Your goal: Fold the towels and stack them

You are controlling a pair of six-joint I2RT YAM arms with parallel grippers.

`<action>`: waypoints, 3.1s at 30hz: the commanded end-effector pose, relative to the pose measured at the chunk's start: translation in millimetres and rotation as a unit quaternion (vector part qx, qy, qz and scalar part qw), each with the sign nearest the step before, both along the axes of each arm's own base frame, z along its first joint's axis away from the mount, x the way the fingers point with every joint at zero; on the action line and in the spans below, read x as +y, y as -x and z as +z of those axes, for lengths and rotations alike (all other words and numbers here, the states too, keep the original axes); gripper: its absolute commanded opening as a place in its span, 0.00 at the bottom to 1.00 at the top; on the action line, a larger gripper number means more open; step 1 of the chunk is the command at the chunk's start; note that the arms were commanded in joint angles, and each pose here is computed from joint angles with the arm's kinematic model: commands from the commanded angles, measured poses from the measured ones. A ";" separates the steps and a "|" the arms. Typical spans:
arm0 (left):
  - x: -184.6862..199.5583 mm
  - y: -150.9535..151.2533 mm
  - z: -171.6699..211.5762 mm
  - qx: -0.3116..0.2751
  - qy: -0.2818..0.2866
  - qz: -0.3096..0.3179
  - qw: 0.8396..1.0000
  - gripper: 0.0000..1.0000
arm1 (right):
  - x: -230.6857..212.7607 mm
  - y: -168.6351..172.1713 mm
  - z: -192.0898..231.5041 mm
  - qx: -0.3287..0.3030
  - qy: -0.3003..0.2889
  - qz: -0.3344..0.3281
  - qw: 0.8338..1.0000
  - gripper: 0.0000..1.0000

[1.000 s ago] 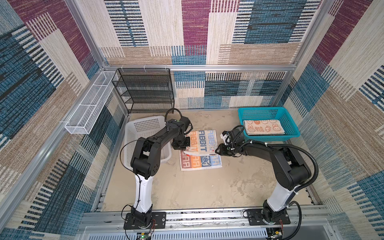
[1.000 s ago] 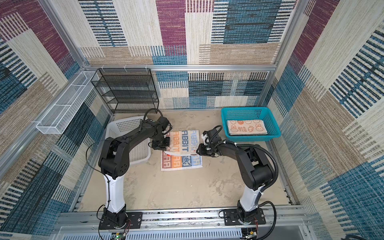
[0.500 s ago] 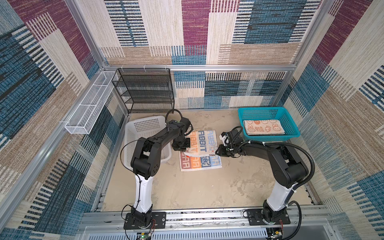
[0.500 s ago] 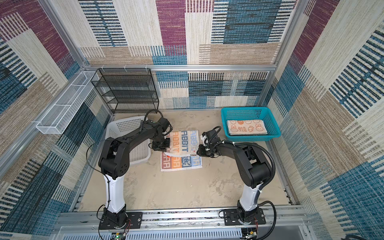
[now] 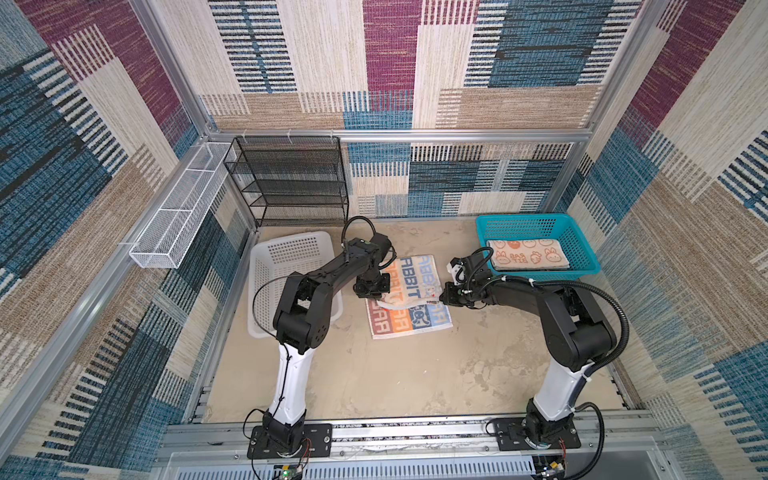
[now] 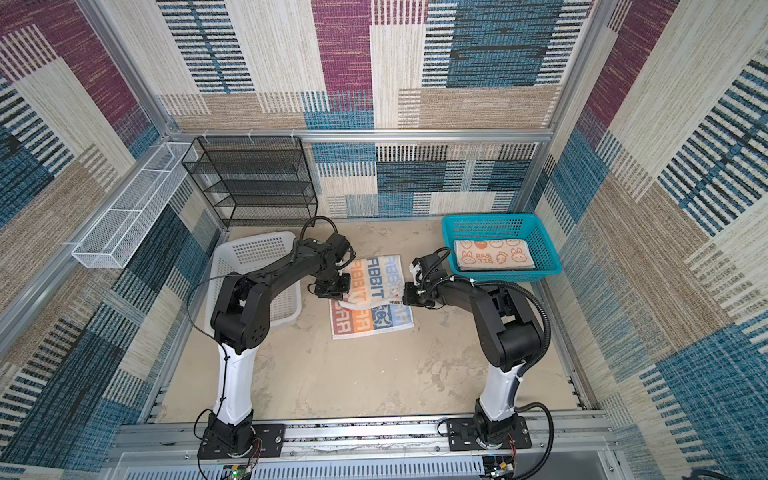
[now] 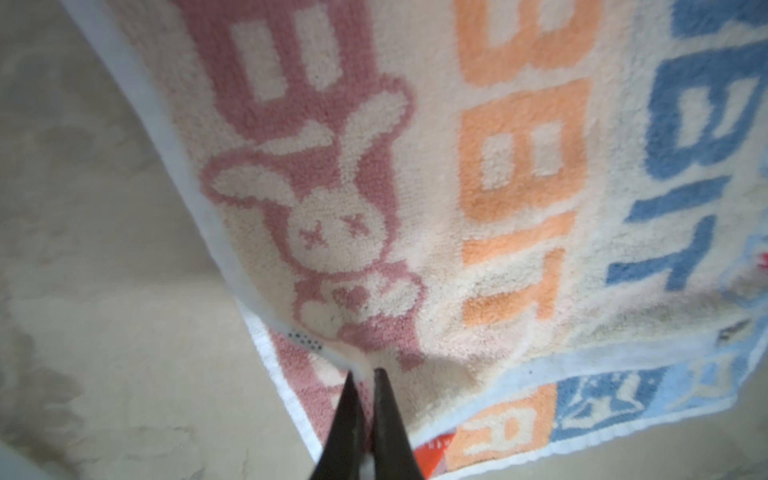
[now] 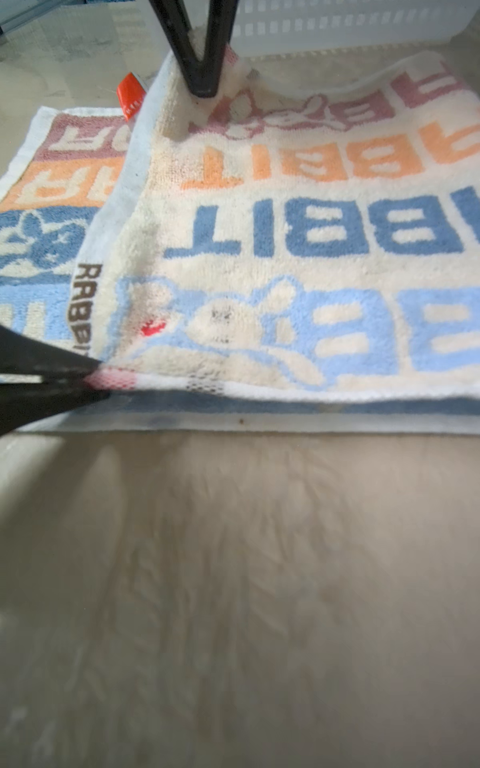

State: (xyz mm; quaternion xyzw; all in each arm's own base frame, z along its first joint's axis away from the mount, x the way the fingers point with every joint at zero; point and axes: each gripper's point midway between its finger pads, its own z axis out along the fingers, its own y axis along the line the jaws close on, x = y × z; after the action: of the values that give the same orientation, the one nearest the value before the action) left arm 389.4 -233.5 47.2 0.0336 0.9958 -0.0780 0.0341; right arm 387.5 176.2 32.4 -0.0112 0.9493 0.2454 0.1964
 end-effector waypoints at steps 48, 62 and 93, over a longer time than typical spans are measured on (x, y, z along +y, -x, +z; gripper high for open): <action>7.7 27.9 14.6 -0.021 -0.072 -0.046 0.996 0.00 | -14.9 44.8 14.8 0.000 0.000 -0.012 1.000 0.00; 2.8 54.5 10.9 -0.007 -0.056 -0.043 0.997 0.00 | -15.6 74.0 5.3 0.019 -0.018 -0.010 1.000 0.00; 4.4 86.9 6.5 0.026 -0.022 -0.045 0.998 0.48 | -18.0 81.4 -17.5 0.040 -0.013 -0.015 0.999 0.00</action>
State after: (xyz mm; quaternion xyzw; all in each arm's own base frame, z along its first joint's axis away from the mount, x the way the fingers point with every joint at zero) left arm 310.7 -227.7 47.7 0.0820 0.9955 -0.0445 0.0151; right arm 311.9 166.2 23.6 -0.0007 0.9444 0.2771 0.1770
